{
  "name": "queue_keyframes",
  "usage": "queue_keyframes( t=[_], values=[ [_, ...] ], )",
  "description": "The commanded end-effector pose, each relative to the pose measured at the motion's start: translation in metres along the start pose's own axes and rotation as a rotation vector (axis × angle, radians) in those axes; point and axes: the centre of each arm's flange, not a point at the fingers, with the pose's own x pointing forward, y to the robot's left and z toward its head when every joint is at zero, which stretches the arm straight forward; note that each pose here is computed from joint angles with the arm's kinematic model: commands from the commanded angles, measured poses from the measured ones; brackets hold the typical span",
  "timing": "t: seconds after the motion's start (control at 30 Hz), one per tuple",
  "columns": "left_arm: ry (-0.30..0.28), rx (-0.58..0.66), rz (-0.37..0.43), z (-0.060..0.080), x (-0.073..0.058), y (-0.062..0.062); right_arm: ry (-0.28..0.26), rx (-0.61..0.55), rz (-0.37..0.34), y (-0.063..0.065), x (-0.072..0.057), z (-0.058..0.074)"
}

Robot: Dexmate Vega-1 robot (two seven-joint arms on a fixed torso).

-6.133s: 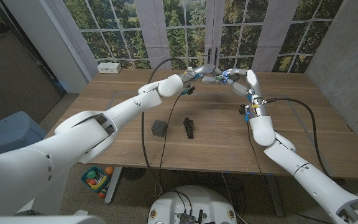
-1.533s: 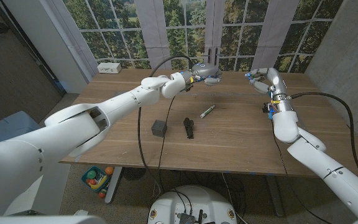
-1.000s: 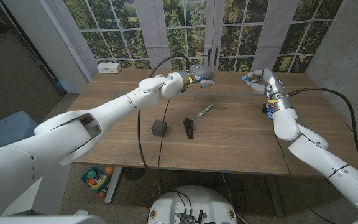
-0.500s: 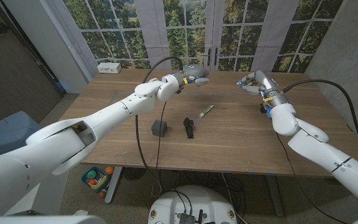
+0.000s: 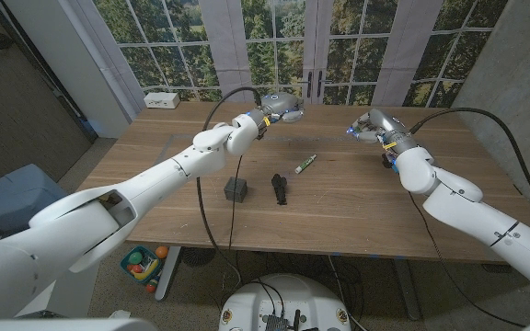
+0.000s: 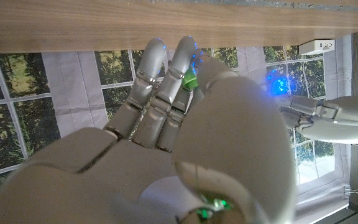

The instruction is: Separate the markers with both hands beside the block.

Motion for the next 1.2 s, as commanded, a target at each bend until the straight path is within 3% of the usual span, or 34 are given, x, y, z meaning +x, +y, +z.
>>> queue_keyframes(
  t=[0.03,0.87,1.07,1.2],
  values=[
    [0.006,-0.077,0.060,-0.010,-0.011,0.002,0.045,-0.054,0.100,0.012,0.007,0.004],
    [-0.043,-0.265,0.102,-0.026,-0.017,0.002,0.144,-0.179,0.214,0.037,0.023,0.002],
    [-0.051,-0.277,0.121,-0.027,-0.018,0.004,0.200,-0.210,0.303,0.038,0.028,0.004],
    [-0.049,-0.280,0.121,-0.027,-0.019,0.005,0.220,-0.221,0.323,0.039,0.029,0.005]
  ],
)
